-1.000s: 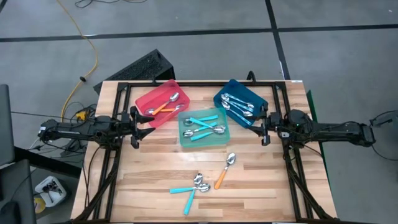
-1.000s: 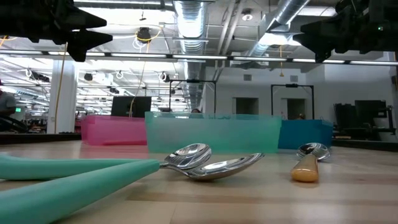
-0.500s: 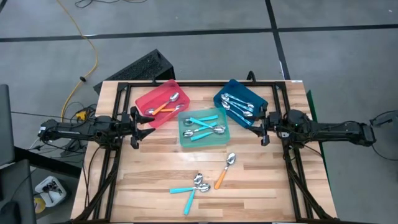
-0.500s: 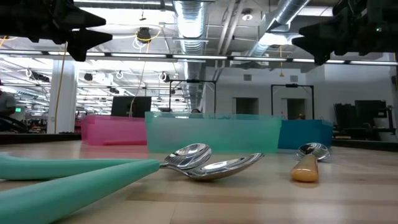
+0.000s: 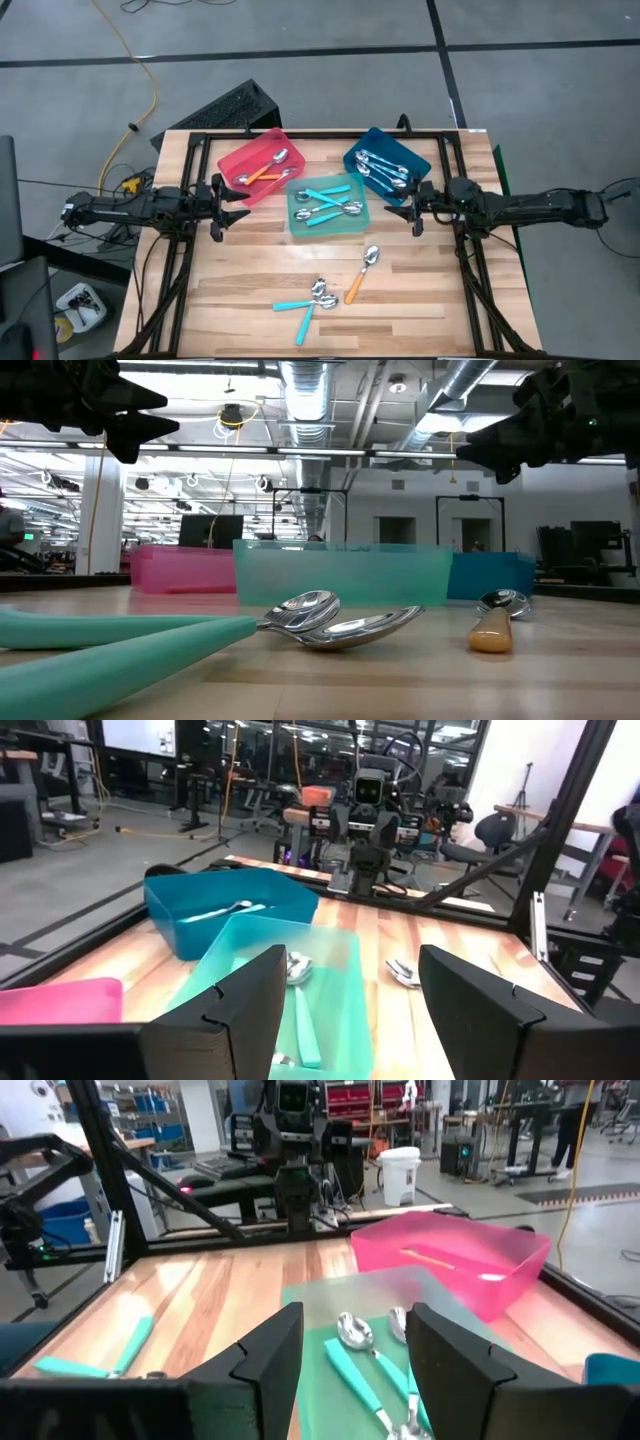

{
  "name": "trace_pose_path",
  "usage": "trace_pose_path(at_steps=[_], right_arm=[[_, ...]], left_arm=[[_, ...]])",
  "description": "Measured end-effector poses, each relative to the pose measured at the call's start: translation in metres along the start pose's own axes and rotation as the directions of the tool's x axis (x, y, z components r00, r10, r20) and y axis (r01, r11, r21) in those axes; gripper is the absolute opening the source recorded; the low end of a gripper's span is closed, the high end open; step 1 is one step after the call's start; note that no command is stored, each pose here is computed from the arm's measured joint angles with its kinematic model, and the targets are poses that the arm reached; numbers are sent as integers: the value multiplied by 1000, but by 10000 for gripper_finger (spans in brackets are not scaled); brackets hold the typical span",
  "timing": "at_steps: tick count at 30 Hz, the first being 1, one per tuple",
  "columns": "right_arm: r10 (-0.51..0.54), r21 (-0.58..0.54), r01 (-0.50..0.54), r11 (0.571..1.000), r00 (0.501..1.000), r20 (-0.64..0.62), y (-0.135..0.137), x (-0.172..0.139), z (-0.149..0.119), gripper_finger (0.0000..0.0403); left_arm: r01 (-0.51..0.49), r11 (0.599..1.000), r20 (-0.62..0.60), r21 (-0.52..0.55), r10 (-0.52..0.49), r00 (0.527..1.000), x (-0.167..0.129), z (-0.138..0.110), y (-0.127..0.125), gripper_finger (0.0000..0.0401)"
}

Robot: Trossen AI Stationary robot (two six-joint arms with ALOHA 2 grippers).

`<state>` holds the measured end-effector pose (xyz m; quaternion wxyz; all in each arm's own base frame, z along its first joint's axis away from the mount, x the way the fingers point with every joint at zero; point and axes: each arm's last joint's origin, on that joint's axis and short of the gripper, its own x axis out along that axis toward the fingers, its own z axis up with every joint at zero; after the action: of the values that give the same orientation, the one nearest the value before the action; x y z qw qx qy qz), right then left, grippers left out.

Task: Sort silverware by color (type)
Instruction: Put the orange spoon into the red bin

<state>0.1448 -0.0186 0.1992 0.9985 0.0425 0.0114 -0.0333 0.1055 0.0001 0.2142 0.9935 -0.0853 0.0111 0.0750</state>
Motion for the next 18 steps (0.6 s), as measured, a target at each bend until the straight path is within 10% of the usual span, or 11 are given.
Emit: trace_pose_path(at_steps=[18], right_arm=[[1, 4, -1, 1000, 1000, 12, -2, 17, -5, 199]], left_arm=[[-58, 998, -52, 16, 59, 997, 0, -6, 2, 214]])
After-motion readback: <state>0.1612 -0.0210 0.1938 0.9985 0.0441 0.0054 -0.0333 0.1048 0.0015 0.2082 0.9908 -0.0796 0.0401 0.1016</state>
